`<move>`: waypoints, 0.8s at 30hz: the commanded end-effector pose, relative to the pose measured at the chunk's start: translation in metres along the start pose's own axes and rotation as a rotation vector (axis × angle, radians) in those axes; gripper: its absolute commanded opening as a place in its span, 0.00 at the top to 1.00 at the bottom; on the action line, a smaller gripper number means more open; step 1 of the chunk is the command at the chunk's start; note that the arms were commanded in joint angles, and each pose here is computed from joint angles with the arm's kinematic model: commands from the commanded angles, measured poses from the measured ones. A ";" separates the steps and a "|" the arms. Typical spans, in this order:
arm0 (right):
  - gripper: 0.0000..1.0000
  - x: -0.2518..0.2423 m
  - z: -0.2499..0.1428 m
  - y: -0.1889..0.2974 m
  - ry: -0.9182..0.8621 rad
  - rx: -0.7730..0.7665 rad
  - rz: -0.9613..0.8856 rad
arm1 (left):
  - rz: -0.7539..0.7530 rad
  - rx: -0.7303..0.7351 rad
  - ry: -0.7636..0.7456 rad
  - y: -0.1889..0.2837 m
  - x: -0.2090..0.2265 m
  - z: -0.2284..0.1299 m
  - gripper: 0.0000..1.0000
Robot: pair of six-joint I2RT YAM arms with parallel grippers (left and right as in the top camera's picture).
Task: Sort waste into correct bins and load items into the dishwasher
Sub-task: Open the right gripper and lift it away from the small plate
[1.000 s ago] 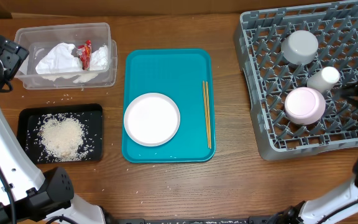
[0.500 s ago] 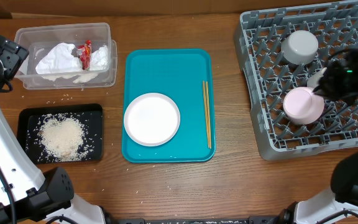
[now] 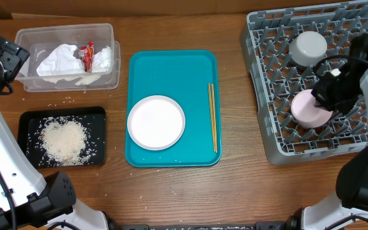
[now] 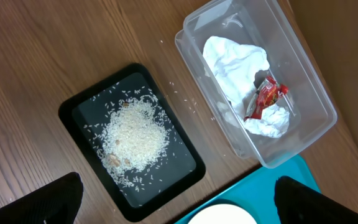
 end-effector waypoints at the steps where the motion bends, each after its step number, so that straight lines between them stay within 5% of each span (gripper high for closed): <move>1: 0.96 -0.006 0.001 -0.008 -0.048 -0.016 -0.040 | 0.011 0.012 0.010 -0.005 -0.001 0.000 0.00; 15: 0.96 -0.018 0.020 -0.004 -0.164 -0.165 -0.139 | 0.011 0.012 0.010 -0.005 -0.001 0.000 0.00; 24: 0.96 -0.011 0.012 0.007 -0.132 -0.115 -0.063 | 0.011 0.012 0.010 -0.005 -0.001 0.000 0.00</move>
Point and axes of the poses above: each gripper's point midway between its finger pads, its own y axis back along the fingers, its own x axis along the line the jaws close on, z = x × y, the point moved 7 cm from there along y, back along the fingers, and after that the axes turned 7 degrees about -y, right-handed, at the moved point
